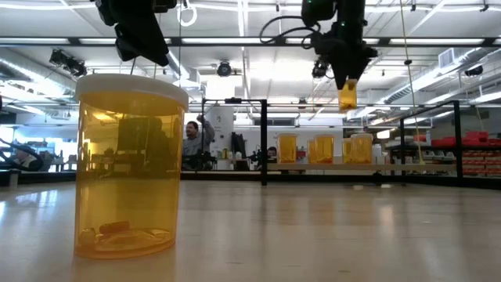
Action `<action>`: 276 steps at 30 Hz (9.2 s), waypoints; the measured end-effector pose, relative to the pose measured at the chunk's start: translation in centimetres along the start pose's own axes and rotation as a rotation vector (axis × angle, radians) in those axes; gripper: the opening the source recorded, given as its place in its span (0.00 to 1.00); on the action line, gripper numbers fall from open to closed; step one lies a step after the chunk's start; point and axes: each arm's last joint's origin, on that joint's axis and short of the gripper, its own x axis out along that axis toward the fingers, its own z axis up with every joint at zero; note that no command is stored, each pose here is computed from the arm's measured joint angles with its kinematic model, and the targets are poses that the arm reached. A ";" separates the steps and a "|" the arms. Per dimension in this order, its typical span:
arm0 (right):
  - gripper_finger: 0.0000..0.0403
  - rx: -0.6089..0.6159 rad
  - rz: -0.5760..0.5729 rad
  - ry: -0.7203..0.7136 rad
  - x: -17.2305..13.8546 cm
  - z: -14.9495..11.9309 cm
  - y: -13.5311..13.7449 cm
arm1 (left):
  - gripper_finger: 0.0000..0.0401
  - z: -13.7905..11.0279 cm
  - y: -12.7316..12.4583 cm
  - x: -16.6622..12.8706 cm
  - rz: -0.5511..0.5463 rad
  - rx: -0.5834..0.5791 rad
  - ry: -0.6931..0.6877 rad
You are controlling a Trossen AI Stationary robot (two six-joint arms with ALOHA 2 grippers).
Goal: Pick and place medicine bottles onto shelf by color
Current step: Put the orange pill bottle on the shelf
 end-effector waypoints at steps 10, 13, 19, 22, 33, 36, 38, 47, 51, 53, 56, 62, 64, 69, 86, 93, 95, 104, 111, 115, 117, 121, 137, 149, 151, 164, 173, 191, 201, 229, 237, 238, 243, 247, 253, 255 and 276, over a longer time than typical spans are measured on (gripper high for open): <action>0.58 0.201 -0.043 -0.047 -0.9 0.2 -6.1 | 0.29 0.1 0.1 0.0 0.037 -0.003 -0.024; 0.58 0.229 -0.026 -0.041 -0.6 0.4 -6.7 | 0.29 0.1 0.1 0.0 0.044 -0.010 -0.028; 0.58 0.267 0.011 -0.059 -0.6 0.7 -6.2 | 0.29 0.1 0.1 0.0 0.051 -0.026 -0.033; 0.58 0.264 0.027 -0.075 -0.8 0.7 -5.4 | 0.28 0.1 0.2 0.0 0.058 -0.026 -0.037; 0.58 0.005 0.099 -0.127 -1.9 -0.1 -0.8 | 0.30 0.1 0.2 0.0 0.075 0.073 -0.043; 0.58 -0.038 0.130 -0.136 -2.2 -0.4 0.3 | 0.30 0.1 0.2 0.0 0.076 0.105 -0.042; 0.58 -0.064 0.159 -0.144 -2.3 -0.5 1.1 | 0.30 0.1 0.2 0.0 0.076 0.126 -0.041; 0.58 -0.104 0.057 -0.007 2.6 1.3 3.1 | 0.33 0.2 0.3 0.0 0.080 0.127 -0.041; 0.58 -0.117 0.045 -0.005 4.8 3.0 2.5 | 0.34 0.1 0.2 0.0 0.076 0.092 -0.041; 0.58 -0.089 0.036 -0.015 5.2 3.6 1.5 | 0.35 0.0 0.2 0.0 0.076 0.069 -0.034; 0.58 -0.023 0.006 -0.014 5.7 4.2 -0.7 | 0.35 -0.3 0.0 -0.1 0.076 0.040 -0.018; 0.58 0.088 -0.021 0.010 6.4 4.9 -4.8 | 0.34 -0.6 -0.3 -0.1 0.068 0.008 -0.006; 0.58 0.103 -0.029 0.016 6.7 5.0 -5.8 | 0.34 -0.6 -0.3 -0.1 0.069 0.001 -0.007; 0.58 0.160 -0.046 0.030 6.6 4.8 -8.2 | 0.35 -0.7 -0.3 -0.1 0.074 -0.009 0.000; 0.58 0.266 -0.091 0.098 8.4 3.8 -11.2 | 0.35 -0.6 -0.1 -0.1 0.095 -0.028 -0.007; 0.58 0.381 -0.102 0.054 9.5 2.7 -11.2 | 0.33 -0.6 -0.1 -0.1 0.095 -0.050 -0.008; 0.58 0.401 -0.108 0.041 9.5 2.6 -11.2 | 0.33 -0.6 -0.1 -0.1 0.095 -0.050 -0.008; 0.58 0.407 -0.121 0.045 9.5 2.5 -11.0 | 0.36 -0.7 -0.1 -0.1 0.095 -0.049 -0.008; 0.58 0.380 -0.149 0.076 9.5 2.1 -10.7 | 0.35 -0.7 -0.1 -0.1 0.095 -0.048 -0.008; 0.58 0.330 -0.190 0.122 10.3 1.3 -9.9 | 0.35 -0.7 -0.1 -0.1 0.095 -0.048 -0.008; 0.58 0.312 -0.220 0.122 10.6 1.1 -9.5 | 0.35 -0.7 -0.1 -0.1 0.095 -0.048 -0.008; 0.58 0.319 -0.229 0.095 10.7 1.3 -9.4 | 0.36 -0.7 -0.1 -0.1 0.095 -0.049 -0.008; 0.58 0.072 -0.214 0.172 11.1 0.7 -9.4 | 0.37 -0.7 -0.1 -0.1 0.095 -0.046 -0.007; 0.58 0.078 -0.153 0.150 12.5 -1.2 -9.6 | 0.36 -0.7 -0.2 -0.2 0.093 -0.089 -0.008; 0.58 0.108 -0.126 0.107 12.2 -1.6 -10.1 | 0.37 -0.7 -0.2 -0.2 0.094 -0.089 -0.008; 0.58 0.237 -0.062 0.045 12.7 -4.0 -11.5 | 0.37 -0.7 -0.2 -0.2 0.094 -0.091 -0.009; 0.58 0.366 -0.056 -0.037 12.5 -3.1 -12.1 | 0.38 -0.7 -0.2 -0.1 0.094 -0.102 -0.009; 0.58 0.461 -0.074 -0.037 13.0 -3.4 -12.4 | 0.37 -0.7 -0.2 -0.1 0.093 -0.120 -0.011; 0.58 0.458 -0.098 -0.039 13.0 -3.4 -12.4 | 0.39 -0.7 -0.2 -0.1 0.093 -0.120 -0.011; 0.70 0.415 -0.084 0.037 12.5 -3.9 -10.7 | 0.38 -0.7 -0.2 -0.1 0.093 -0.119 -0.010; 0.70 0.364 -0.076 0.093 12.1 -4.5 -9.0 | 0.39 -0.7 -0.2 -0.1 0.092 -0.119 -0.010; 0.70 0.353 -0.074 0.096 11.9 -4.6 -8.7 | 0.39 -0.7 -0.2 -0.1 0.093 -0.119 -0.010; 0.70 0.333 -0.054 0.027 9.8 -5.2 -7.6 | 0.38 -0.7 -0.2 -0.1 0.092 -0.117 -0.010; 0.70 0.405 -0.022 -0.070 7.1 -6.4 -7.5 | 0.39 -0.7 -0.2 -0.1 0.093 -0.106 -0.010; 0.70 0.418 0.072 -0.157 3.4 -8.9 -6.1 | 0.39 -0.6 -0.2 -0.1 0.091 -0.093 -0.013; 0.70 0.398 0.092 -0.159 2.6 -9.8 -5.5 | 0.38 -0.6 -0.2 -0.1 0.090 -0.087 -0.015; 0.70 0.096 0.636 -0.301 -1.9 -12.1 3.6 | 0.35 0.0 -0.6 -0.1 0.049 -0.112 -0.073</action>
